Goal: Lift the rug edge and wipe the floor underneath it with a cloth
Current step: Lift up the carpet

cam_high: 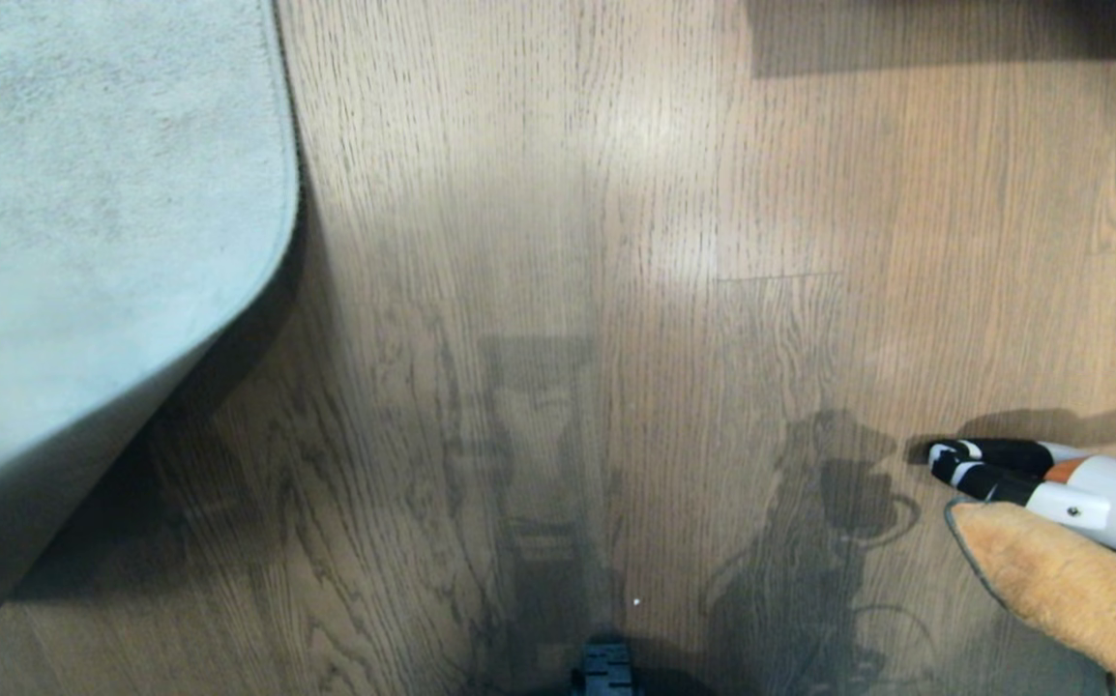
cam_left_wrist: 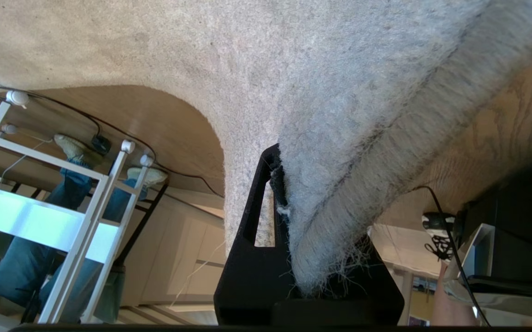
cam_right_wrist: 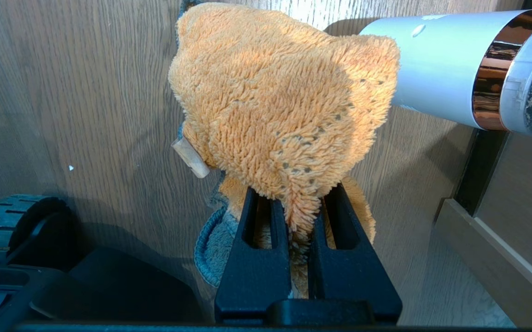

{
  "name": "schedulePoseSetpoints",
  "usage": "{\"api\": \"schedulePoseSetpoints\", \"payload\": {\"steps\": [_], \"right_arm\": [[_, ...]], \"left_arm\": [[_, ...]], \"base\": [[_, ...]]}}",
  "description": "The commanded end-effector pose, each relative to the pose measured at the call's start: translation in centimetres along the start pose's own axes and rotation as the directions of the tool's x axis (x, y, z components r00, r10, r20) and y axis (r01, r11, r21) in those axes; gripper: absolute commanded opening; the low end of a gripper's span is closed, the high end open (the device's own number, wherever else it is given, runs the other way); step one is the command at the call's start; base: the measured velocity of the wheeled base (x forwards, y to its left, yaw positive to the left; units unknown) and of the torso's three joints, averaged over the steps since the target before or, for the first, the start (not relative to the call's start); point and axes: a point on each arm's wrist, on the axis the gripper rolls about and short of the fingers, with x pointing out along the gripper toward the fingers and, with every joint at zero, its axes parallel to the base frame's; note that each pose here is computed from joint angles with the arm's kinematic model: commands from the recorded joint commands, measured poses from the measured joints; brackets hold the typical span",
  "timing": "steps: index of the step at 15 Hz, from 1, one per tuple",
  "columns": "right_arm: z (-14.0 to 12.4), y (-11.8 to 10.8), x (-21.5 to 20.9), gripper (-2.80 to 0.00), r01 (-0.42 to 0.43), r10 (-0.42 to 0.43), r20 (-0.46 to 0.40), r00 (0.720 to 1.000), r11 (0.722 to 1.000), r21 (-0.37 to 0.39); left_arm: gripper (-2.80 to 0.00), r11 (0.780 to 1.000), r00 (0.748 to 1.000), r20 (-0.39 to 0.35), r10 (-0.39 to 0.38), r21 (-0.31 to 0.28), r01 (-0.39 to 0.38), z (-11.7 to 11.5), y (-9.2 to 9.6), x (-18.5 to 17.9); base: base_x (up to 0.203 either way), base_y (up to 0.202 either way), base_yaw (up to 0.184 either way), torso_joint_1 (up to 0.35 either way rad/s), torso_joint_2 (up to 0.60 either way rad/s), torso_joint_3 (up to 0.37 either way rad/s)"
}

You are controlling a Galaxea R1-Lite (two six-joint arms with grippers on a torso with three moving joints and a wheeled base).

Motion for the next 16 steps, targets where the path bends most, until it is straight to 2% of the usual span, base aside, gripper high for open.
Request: {"api": "schedulePoseSetpoints", "payload": {"steps": [1,16], "right_arm": [[0.00,0.00,0.01,-2.80,-0.002,0.002,-0.002,1.000,1.000,-0.001],[0.00,0.00,0.01,-2.80,-0.002,0.002,-0.002,1.000,1.000,-0.001]], "left_arm": [[-2.80,1.000,1.000,0.000,0.002,0.002,-0.002,-0.02,0.00,-0.04],[-2.80,1.000,1.000,-0.001,0.001,0.001,-0.001,-0.14,-0.06,-0.10]], "base": [[0.000,0.000,0.000,0.000,0.00,0.000],[0.000,0.000,0.000,0.000,0.00,0.000]]}}
